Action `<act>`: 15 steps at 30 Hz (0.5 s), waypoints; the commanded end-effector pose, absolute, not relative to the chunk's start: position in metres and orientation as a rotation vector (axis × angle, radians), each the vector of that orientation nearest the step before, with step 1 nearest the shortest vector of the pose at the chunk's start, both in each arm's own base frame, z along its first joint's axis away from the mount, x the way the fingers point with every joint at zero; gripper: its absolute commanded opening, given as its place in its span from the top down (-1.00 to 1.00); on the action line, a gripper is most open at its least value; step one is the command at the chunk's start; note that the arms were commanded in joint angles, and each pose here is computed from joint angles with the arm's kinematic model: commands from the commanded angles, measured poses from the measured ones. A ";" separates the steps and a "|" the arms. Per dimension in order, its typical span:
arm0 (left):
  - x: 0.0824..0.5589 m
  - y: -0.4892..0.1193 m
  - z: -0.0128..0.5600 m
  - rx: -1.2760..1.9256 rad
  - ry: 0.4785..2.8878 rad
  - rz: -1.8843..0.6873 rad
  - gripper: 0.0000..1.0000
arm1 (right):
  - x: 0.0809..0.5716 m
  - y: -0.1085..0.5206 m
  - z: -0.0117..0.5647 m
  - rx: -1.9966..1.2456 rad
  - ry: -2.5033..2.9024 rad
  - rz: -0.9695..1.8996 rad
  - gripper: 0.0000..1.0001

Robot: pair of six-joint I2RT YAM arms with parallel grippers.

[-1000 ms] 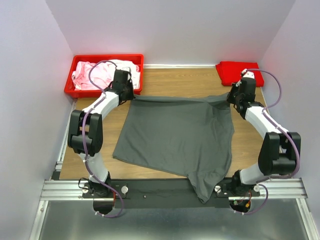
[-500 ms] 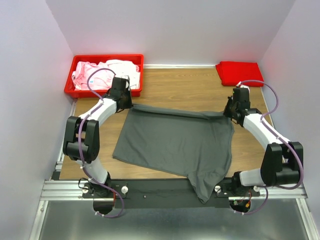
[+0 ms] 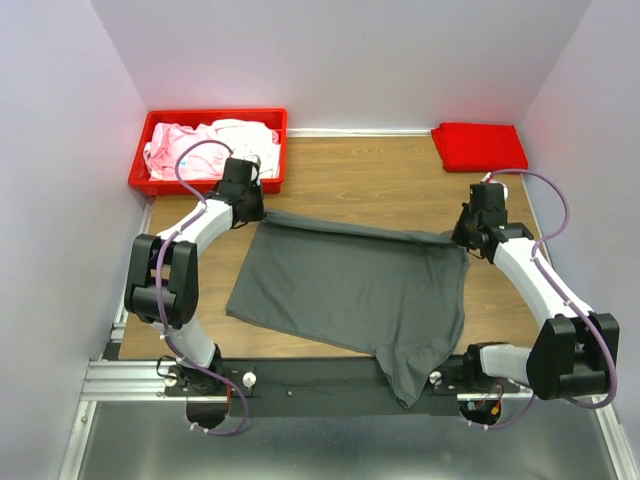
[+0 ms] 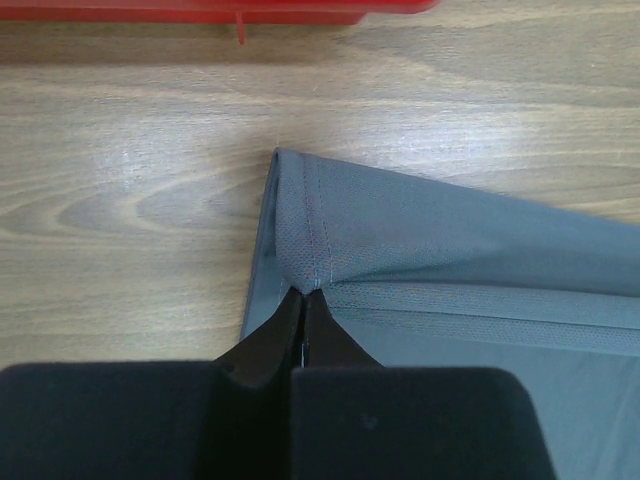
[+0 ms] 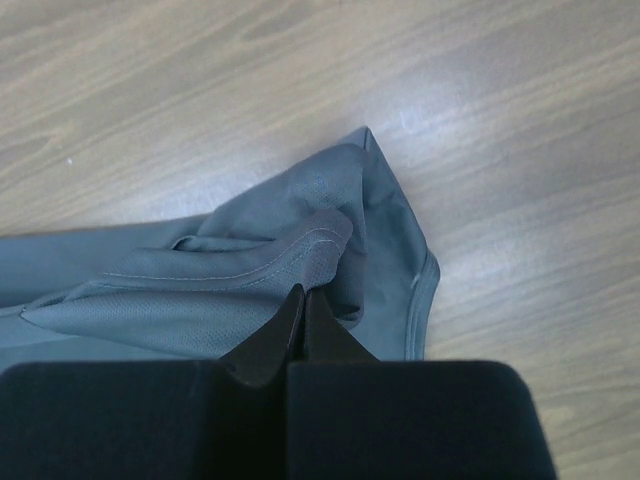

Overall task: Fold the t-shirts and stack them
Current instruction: Fold the tshirt

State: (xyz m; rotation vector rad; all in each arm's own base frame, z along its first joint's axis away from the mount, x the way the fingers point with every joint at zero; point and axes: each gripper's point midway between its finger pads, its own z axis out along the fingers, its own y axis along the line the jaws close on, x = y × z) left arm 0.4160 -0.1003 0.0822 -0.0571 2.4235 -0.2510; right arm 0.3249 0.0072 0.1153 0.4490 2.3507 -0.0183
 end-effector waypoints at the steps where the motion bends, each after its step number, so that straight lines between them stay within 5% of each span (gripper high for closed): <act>1: 0.416 -0.095 0.083 -0.035 2.415 -0.209 1.00 | 0.297 0.009 0.109 0.483 2.428 -0.024 0.99; 15: 0.396 -0.099 0.033 -0.017 2.575 -0.183 1.00 | 0.243 0.029 0.057 0.696 2.613 0.087 0.99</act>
